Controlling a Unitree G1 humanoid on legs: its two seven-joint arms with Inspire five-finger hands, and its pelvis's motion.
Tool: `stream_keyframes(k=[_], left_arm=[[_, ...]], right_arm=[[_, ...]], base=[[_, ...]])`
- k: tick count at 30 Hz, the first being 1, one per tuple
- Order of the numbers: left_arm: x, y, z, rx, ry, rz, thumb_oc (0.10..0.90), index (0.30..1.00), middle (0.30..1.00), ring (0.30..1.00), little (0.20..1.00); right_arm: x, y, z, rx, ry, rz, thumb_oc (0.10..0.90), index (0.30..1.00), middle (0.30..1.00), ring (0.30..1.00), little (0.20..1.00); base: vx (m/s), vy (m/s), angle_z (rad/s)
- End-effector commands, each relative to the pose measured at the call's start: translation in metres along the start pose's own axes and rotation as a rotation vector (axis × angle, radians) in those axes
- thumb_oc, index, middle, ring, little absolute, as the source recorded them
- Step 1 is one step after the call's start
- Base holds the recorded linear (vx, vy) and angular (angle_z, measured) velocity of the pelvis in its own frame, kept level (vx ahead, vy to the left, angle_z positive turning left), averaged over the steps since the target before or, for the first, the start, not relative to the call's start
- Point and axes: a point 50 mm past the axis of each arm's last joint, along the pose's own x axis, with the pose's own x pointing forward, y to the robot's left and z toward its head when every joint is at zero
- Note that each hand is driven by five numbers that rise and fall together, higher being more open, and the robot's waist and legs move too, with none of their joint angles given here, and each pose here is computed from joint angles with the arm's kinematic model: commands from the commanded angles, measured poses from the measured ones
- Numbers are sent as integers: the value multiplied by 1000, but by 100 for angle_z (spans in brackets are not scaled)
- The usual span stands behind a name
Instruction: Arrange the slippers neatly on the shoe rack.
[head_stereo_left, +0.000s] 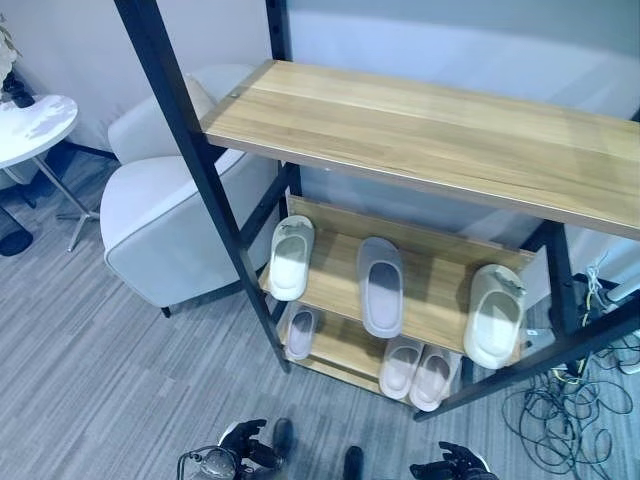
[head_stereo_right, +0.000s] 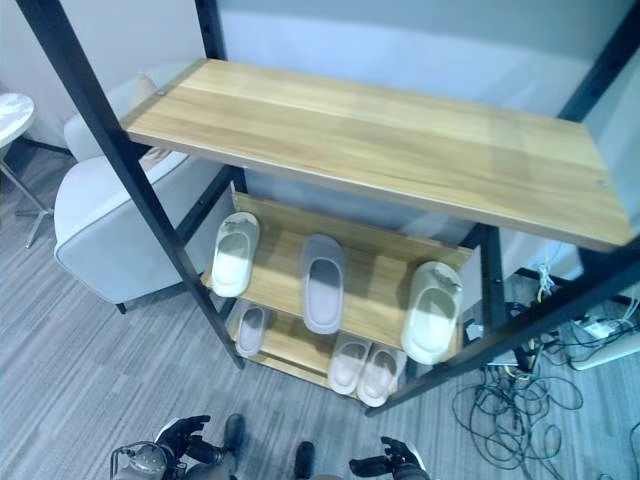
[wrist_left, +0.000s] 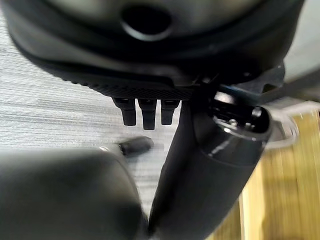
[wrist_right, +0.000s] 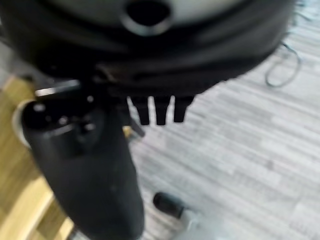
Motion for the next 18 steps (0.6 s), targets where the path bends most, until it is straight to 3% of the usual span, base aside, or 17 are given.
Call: stream_keyframes(k=[1,18], left_arm=[[-3,6,-15,50,33,19,800,900,900,900,900],[-4,26,-10,10,6,94,800,900,900,900,900]], right_arm=[[1,-5,9,-20,-51,-15,800,900,900,900,900],[-4,21,71,-59,-318,51,800,900,900,900,900]], base=[[20,153,-69],[-65,69,-32]])
